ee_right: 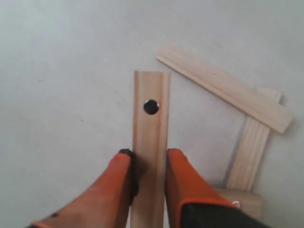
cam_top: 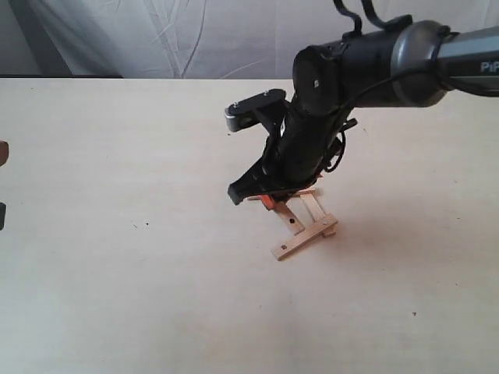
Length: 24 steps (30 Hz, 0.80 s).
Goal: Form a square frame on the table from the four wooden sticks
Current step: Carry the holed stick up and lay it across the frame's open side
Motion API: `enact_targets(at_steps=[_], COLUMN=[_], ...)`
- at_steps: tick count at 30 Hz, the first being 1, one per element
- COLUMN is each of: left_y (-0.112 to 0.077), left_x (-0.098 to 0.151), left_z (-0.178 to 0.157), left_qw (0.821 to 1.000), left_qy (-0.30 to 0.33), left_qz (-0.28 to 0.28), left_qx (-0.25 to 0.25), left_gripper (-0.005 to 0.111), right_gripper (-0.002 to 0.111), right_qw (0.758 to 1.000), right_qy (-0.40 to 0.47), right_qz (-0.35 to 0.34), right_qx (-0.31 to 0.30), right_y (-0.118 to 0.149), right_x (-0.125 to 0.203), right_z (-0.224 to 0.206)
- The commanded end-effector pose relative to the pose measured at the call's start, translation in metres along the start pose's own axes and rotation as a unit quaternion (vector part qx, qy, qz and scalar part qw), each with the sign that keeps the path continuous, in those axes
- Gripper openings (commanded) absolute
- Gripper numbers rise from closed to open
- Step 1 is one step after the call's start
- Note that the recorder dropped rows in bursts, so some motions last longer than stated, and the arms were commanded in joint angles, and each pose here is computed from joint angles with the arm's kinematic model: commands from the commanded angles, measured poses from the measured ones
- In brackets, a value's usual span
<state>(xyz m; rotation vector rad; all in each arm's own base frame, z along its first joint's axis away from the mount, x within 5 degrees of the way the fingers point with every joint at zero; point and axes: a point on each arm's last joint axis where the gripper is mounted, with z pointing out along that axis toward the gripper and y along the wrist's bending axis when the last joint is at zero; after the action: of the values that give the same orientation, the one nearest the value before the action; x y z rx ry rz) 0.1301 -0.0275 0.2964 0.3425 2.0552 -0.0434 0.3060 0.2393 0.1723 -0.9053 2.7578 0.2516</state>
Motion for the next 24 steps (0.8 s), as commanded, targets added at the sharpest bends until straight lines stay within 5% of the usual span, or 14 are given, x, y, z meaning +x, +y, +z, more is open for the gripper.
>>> enact_targets(at_steps=[1,24], left_y=[0.001,0.002], left_x=[0.001,0.001], left_z=[0.000,0.000], left_qw=[1.000,1.000], left_qy=[-0.002,-0.001], left_qz=[0.001,0.012], left_qx=[-0.004,-0.010], left_gripper=[0.000,0.000], right_gripper=[0.000,0.000], right_qw=[1.000,0.997], right_qy=[0.000,-0.016], right_qz=[0.019,0.072], right_qx=[0.005,0.005], right_y=[-0.004,-0.006], right_x=[-0.002,-0.005], right_z=[0.020,0.034])
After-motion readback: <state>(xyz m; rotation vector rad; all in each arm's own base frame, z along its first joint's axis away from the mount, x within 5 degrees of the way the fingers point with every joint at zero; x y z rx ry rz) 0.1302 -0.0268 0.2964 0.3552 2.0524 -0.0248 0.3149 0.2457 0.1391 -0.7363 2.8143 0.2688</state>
